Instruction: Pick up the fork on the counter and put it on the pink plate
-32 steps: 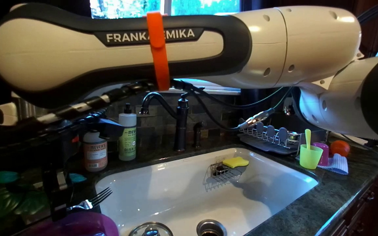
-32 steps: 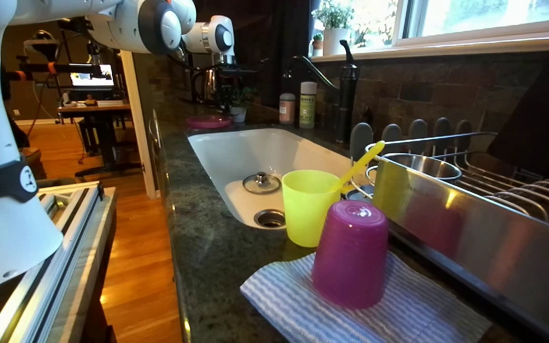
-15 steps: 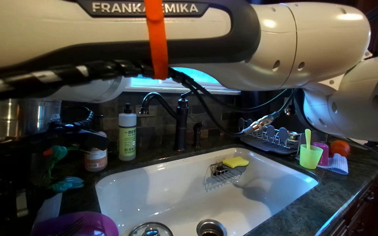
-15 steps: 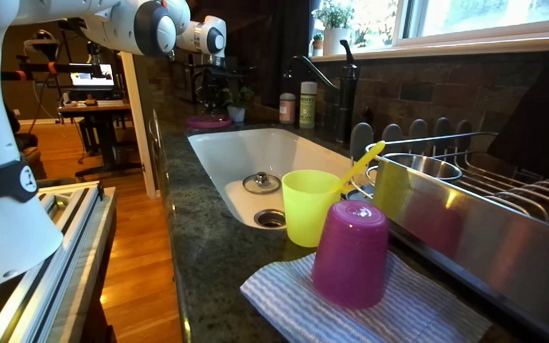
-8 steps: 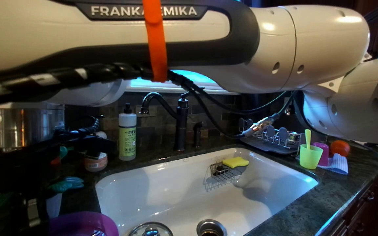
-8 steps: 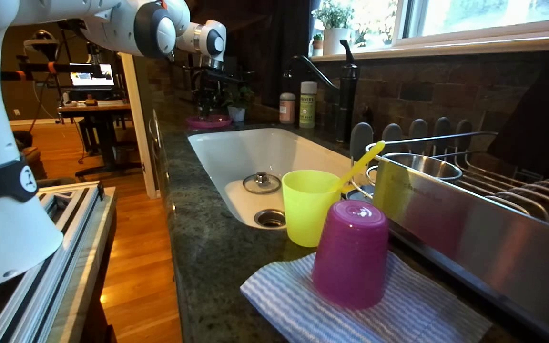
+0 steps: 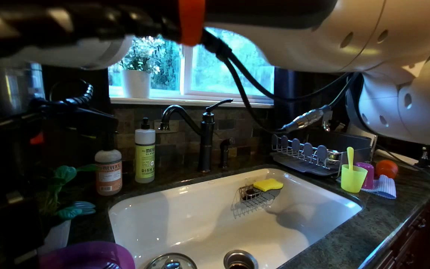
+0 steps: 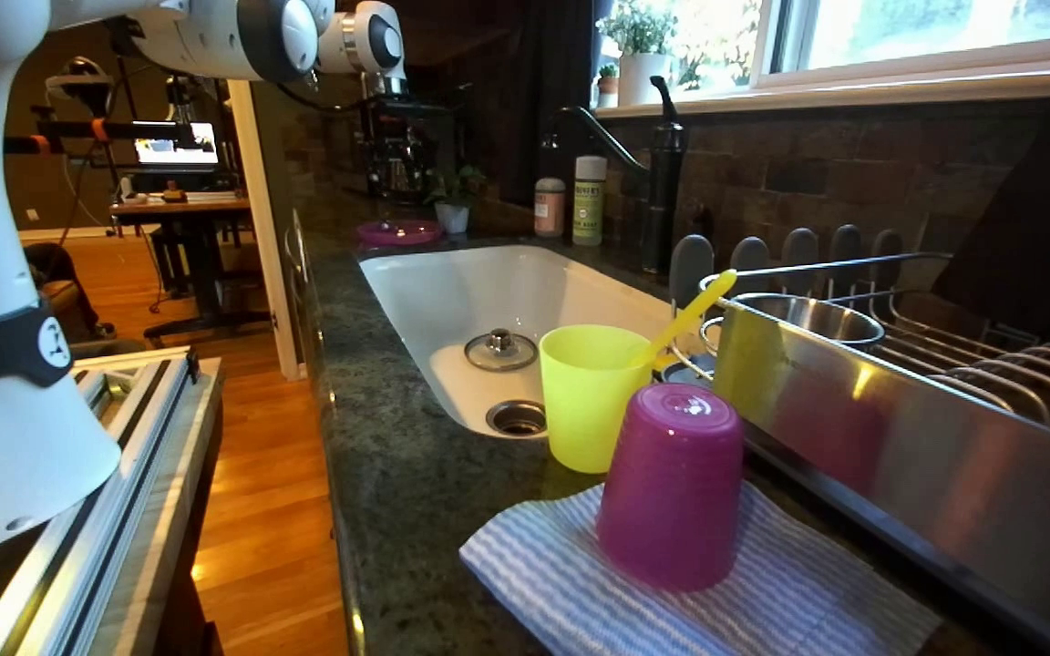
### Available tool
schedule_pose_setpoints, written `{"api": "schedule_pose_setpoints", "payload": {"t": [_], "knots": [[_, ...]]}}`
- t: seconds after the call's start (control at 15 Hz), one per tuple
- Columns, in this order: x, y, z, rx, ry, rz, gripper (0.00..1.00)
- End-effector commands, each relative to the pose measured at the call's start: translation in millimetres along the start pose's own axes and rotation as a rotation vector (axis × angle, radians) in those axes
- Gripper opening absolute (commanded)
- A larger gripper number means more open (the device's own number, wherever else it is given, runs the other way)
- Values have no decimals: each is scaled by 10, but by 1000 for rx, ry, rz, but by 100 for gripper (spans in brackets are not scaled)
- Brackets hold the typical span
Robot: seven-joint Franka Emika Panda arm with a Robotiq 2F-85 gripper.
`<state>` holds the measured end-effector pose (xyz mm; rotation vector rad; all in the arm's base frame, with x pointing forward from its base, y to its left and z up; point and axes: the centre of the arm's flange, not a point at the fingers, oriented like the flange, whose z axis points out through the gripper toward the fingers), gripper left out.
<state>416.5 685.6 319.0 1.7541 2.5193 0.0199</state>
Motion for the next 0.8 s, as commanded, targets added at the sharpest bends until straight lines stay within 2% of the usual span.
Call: {"api": "schedule_pose_setpoints", "payload": {"t": [0.0,0.27,0.4,0.53,0.6,0.73], "knots": [[-29,-256,-447,-120,-70,101,100],[-193,-525,-965,-211,-61,305,100],[-222,-770,-1216,-255,-42,411,100],[-216,-873,-1382,-296,-27,514,100],[137,-262,-1435,-260,5,429,100],[185,-357,-1596,-280,11,480,100]]}}
